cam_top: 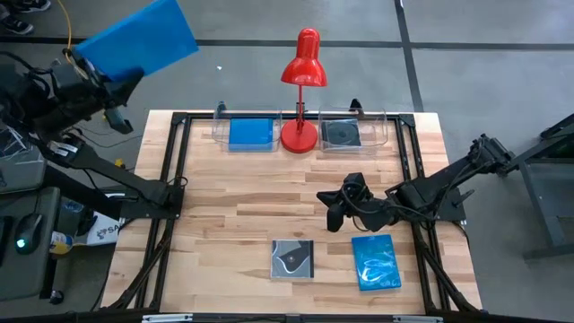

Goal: Pick & place jewel cases by type
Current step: Put the left blue cd case into the left transparent bin

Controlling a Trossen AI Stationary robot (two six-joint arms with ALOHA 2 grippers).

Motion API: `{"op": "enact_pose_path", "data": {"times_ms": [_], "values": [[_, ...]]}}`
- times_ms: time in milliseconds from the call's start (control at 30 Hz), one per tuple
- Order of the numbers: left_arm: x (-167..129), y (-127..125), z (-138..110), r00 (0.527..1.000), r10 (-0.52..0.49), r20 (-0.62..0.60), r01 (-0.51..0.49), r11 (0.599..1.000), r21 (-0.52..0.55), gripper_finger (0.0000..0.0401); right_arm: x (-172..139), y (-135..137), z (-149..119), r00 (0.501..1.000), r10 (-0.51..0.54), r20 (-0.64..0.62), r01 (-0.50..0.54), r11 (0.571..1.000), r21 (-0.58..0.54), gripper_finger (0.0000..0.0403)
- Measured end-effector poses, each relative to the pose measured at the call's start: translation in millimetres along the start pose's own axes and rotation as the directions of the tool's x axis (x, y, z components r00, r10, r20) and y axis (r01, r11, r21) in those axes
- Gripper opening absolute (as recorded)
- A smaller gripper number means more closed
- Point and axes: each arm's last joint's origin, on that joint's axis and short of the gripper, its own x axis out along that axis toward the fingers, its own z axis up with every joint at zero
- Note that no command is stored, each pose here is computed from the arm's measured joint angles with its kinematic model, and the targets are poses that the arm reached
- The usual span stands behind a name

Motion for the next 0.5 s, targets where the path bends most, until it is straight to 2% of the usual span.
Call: {"op": "enact_pose_path", "data": {"times_ms": [300, 500], "values": [[8.9, 1.4, 29.0, 0.996, 0.092, 0.008, -0.092, 0.991, 0.101, 0.0016, 3.9, -1.6, 0.6, 1.000, -0.002, -0.019, 0.001, 0.998, -0.065, 0.0012], [10.9, 4.2, 41.9, 0.991, 0.131, 0.032, -0.133, 0.987, 0.088, 0.0016, 11.1, -6.1, 6.9, 0.999, -0.012, -0.030, 0.008, 0.994, -0.109, 0.0012]]}}
